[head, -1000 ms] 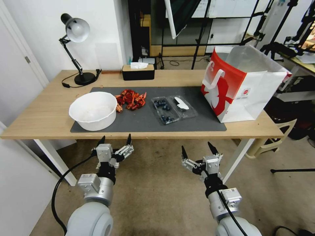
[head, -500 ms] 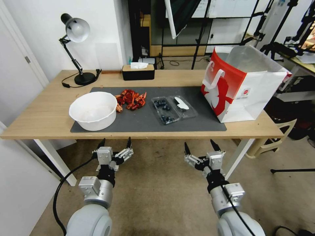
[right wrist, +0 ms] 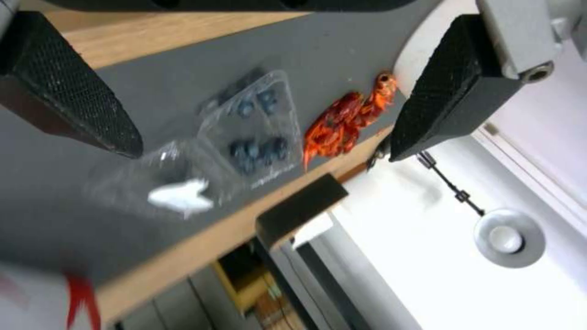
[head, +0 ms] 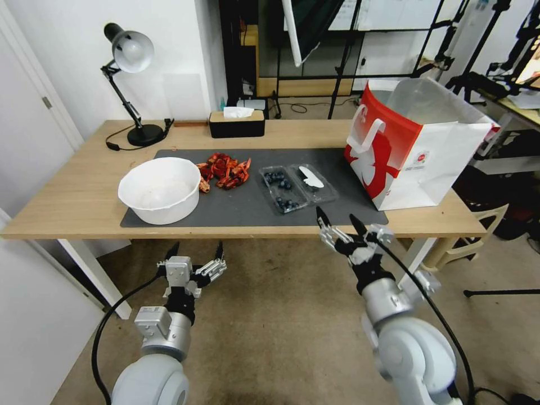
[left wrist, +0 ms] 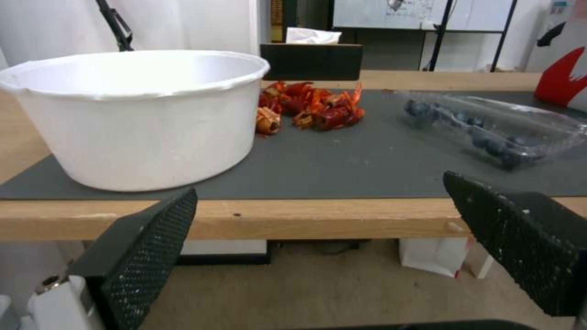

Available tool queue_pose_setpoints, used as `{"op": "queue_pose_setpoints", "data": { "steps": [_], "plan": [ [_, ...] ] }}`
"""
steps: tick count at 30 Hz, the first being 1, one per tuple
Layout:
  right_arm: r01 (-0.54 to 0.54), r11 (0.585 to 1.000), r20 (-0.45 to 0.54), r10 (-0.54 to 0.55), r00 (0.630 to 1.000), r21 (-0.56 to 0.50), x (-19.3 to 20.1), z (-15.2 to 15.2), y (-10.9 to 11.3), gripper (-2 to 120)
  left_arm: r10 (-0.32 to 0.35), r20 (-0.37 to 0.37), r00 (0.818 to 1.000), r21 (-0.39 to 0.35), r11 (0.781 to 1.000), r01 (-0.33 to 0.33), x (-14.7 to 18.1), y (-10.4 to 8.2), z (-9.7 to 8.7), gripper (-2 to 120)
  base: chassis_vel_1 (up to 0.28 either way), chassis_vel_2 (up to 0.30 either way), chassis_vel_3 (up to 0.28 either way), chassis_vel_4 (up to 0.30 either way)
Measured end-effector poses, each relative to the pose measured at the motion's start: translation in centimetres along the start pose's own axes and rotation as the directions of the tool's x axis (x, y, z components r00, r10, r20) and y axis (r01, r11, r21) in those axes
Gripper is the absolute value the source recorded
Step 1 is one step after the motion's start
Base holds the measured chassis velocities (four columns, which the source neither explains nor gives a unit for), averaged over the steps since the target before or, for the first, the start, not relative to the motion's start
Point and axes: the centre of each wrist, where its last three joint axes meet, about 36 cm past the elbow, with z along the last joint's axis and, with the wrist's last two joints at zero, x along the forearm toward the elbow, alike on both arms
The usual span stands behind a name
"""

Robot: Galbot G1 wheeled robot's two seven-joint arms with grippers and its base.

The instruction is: Close the takeout container lid, then place the container into the takeout bag.

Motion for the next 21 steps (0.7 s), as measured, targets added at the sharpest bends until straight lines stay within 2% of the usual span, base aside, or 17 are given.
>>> {"op": "queue_pose_setpoints", "data": {
  "steps": [2,4,7,21],
  "plan": [
    [-0.005,0.996,-0.041,0.002,0.999,-0.091,-1.7,-0.3,-0.4,100,-0.006,0.001,1.0,-0.003,1.0,0.006,0.0,0.2,0.1,100,0.0,0.0,0.0,0.0],
    [-0.007,0.994,-0.052,0.002,0.999,-0.113,-2.3,-0.5,-0.5,100,-0.008,0.001,1.0,-0.003,1.0,0.008,0.0,0.2,0.1,100,0.0,0.0,0.0,0.0],
    [-0.021,0.979,-0.102,0.001,0.995,-0.201,-5.0,-1.1,-0.9,100,-0.02,0.002,1.0,-0.006,1.0,0.02,0.1,0.3,0.4,100,0.0,0.0,0.0,0.0],
    [-0.153,0.935,-0.242,0.076,0.967,-0.32,-10.8,-2.7,-1.0,100,-0.055,-0.001,0.999,-0.009,0.998,0.055,0.1,0.6,1.0,100,0.0,0.0,0.0,0.0]
  ]
}}
